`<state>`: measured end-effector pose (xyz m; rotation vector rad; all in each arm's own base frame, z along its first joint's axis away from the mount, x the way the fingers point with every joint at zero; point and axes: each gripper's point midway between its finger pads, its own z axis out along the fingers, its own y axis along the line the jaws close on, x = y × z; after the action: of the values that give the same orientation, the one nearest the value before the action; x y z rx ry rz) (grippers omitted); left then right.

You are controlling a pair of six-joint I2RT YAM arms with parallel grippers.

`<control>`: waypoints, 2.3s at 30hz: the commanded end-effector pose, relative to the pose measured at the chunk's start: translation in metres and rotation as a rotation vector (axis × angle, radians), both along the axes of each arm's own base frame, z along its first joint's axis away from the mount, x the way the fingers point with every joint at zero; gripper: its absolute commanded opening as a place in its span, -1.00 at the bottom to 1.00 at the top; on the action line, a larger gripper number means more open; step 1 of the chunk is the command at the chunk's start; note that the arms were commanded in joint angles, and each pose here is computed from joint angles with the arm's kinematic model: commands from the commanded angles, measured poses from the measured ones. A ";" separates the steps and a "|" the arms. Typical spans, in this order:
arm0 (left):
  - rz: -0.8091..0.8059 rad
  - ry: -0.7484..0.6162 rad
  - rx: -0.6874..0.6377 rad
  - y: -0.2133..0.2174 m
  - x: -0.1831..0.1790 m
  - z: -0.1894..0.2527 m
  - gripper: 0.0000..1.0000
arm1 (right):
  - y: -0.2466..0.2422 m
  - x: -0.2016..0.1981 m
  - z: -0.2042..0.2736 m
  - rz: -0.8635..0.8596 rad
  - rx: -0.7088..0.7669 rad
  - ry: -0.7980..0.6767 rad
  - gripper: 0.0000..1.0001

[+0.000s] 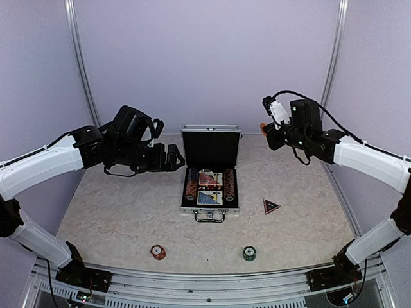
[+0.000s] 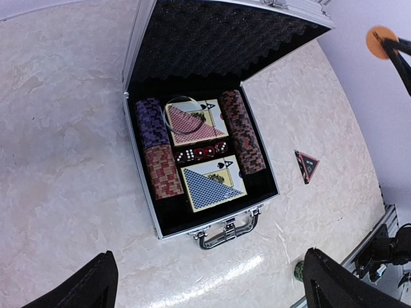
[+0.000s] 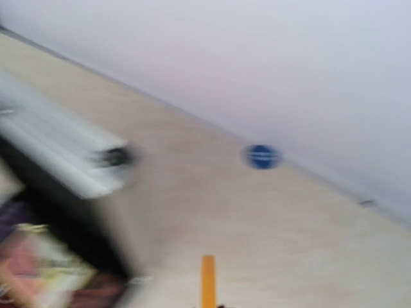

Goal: Pack up texas hold em set

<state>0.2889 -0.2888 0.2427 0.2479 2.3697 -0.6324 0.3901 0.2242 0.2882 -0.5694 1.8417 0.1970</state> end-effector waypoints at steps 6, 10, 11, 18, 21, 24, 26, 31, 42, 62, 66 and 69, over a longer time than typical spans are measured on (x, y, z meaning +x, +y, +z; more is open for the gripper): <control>0.026 0.002 -0.016 0.014 0.001 -0.002 0.98 | -0.034 0.150 -0.014 -0.057 -0.422 -0.158 -1.00; 0.034 -0.002 -0.011 0.016 0.005 -0.002 0.98 | -0.032 0.200 -0.033 0.090 -0.535 -0.230 -1.00; 0.033 -0.004 -0.009 0.016 0.006 -0.001 0.98 | -0.028 0.212 -0.040 0.134 -0.572 -0.254 -1.00; 0.047 -0.006 0.001 0.019 0.009 -0.004 0.98 | -0.027 0.284 -0.110 0.226 -0.784 -0.417 -1.00; 0.066 -0.010 0.021 0.024 0.010 -0.003 0.98 | -0.021 0.296 -0.130 0.279 -0.860 -0.504 -1.00; 0.078 -0.011 0.050 0.028 0.012 -0.004 0.98 | -0.013 0.303 -0.135 0.337 -0.840 -0.568 -1.00; 0.085 -0.012 0.063 0.030 0.014 -0.004 0.98 | -0.007 0.303 -0.138 0.400 -0.819 -0.601 -1.00; 0.092 0.007 0.072 0.029 0.016 -0.007 0.98 | 0.011 0.299 -0.158 0.546 -0.834 -0.673 -1.00; 0.104 0.031 0.096 0.031 0.016 -0.013 0.98 | -0.004 0.308 -0.196 0.619 -0.881 -0.717 -1.00; 0.144 0.094 0.129 0.036 0.015 -0.036 0.98 | 0.004 0.306 -0.241 0.713 -1.012 -0.843 -1.00; 0.151 0.093 0.135 0.039 0.017 -0.037 0.98 | 0.009 0.302 -0.246 0.751 -1.057 -0.862 -1.00; 0.152 0.094 0.136 0.040 0.016 -0.038 0.98 | 0.011 0.303 -0.247 0.755 -1.106 -0.878 -1.00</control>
<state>0.3016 -0.2547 0.2072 0.1250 2.4927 -0.4487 0.6970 0.2255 0.0520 -1.6982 0.7528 -0.5162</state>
